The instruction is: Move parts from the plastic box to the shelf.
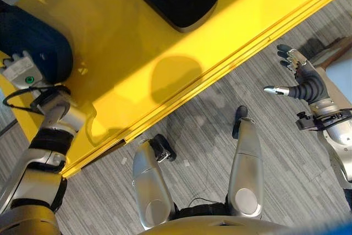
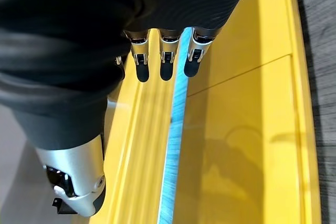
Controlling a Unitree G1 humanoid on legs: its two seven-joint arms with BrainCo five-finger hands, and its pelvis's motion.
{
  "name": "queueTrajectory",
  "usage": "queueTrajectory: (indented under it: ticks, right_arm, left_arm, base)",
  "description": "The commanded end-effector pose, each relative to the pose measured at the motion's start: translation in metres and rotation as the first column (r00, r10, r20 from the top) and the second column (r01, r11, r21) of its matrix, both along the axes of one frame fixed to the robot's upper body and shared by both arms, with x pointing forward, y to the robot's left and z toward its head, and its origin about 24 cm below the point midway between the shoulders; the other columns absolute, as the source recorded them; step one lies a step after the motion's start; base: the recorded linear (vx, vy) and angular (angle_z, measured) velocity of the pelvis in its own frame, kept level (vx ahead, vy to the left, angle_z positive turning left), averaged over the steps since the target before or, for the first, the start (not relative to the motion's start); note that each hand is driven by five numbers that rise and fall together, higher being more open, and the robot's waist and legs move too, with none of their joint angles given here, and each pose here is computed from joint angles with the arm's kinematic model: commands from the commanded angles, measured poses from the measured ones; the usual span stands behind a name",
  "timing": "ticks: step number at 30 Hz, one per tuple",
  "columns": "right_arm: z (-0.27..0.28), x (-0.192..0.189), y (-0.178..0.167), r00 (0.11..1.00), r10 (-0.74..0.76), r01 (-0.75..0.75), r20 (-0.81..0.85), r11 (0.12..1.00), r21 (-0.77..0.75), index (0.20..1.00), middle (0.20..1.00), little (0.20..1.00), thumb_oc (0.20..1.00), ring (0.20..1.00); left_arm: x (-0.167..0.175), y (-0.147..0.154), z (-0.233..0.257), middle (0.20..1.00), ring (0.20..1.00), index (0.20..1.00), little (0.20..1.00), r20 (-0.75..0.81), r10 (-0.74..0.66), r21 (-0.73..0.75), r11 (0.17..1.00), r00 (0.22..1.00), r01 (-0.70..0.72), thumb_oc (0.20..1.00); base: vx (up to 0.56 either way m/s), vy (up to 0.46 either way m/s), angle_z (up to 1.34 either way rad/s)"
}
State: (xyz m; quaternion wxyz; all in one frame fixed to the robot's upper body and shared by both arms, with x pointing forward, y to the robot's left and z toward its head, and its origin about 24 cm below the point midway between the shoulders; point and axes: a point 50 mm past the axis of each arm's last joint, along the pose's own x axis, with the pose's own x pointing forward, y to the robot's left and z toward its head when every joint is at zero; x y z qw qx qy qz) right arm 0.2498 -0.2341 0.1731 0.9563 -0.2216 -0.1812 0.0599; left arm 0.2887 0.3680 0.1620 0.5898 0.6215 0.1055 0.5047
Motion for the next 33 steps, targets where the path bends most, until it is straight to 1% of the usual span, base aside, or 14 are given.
queueTrajectory:
  ticks: [1,11,15,18,19,21,22,26,29,33]
  right_arm:
    - [0.017,-0.002,-0.003,0.994,-0.006,0.005,0.108,1.0,0.012,1.0,1.0,1.0,1.0,1.0]
    - [0.014,0.003,0.003,0.993,-0.017,0.012,0.117,0.999,0.038,1.0,1.0,1.0,1.0,1.0]
    - [0.013,0.005,0.004,0.993,-0.02,0.015,0.117,0.999,0.039,1.0,1.0,1.0,1.0,1.0]
    - [0.013,0.007,0.005,0.993,-0.026,0.022,0.117,0.999,0.036,1.0,1.0,1.0,1.0,1.0]
    - [0.013,0.008,0.005,0.993,-0.024,0.02,0.118,0.999,0.037,1.0,1.0,1.0,1.0,1.0]
    - [0.013,0.008,0.004,0.993,-0.026,0.022,0.118,0.999,0.038,1.0,1.0,1.0,1.0,1.0]
    - [0.011,0.008,0.006,0.993,-0.02,0.015,0.119,0.999,0.046,1.0,1.0,1.0,1.0,1.0]
    - [0.011,0.008,0.006,0.993,-0.019,0.014,0.119,0.999,0.046,1.0,1.0,1.0,1.0,1.0]
    - [0.007,0.009,0.008,0.993,-0.021,0.014,0.116,0.998,0.059,1.0,1.0,1.0,1.0,1.0]
    - [0.004,0.009,0.008,0.993,-0.022,0.014,0.115,0.998,0.064,1.0,1.0,1.0,1.0,1.0]
  left_arm:
    - [-0.009,0.015,0.011,0.2,0.2,0.2,0.2,0.008,0.057,0.099,0.993,0.998,-0.058,0.2]
    - [-0.013,0.003,-0.016,0.2,0.2,0.2,0.2,-0.045,-0.013,0.163,0.986,0.999,0.02,0.2]
    - [-0.012,0.001,-0.018,0.2,0.2,0.2,0.2,-0.048,-0.018,0.175,0.984,0.999,0.026,0.2]
    - [-0.004,-0.003,-0.01,0.2,0.2,0.2,0.2,-0.037,-0.052,0.205,0.977,0.998,0.059,0.2]
    - [0.0,-0.008,-0.006,0.2,0.2,0.2,0.2,-0.032,-0.085,0.226,0.97,0.996,0.09,0.2]
    - [0.001,-0.008,-0.006,0.2,0.2,0.2,0.2,-0.033,-0.088,0.227,0.969,0.996,0.093,0.2]
    - [0.008,-0.02,-0.006,0.2,0.2,0.2,0.2,-0.043,-0.157,0.271,0.949,0.987,0.163,0.2]
    - [0.008,-0.022,-0.006,0.2,0.2,0.2,0.2,-0.049,-0.166,0.278,0.945,0.985,0.173,0.2]
    - [0.011,-0.04,-0.013,0.2,0.2,0.2,0.2,-0.108,-0.24,0.333,0.906,0.965,0.262,0.2]
    - [0.01,-0.047,-0.024,0.2,0.2,0.2,0.2,-0.146,-0.272,0.342,0.888,0.951,0.307,0.2]
  base:
    - [-0.07,-0.068,0.05]
    - [-0.05,-0.032,0.02]
    - [0.0,-0.001,0.01]
    - [-0.03,-0.004,0.0]
    - [0.0,0.0,0.0]
    - [0.0,0.0,0.0]
    - [0.0,0.0,0.0]
    - [0.0,0.0,0.0]
    - [0.01,-0.012,0.0]
    - [0.0,0.0,0.0]
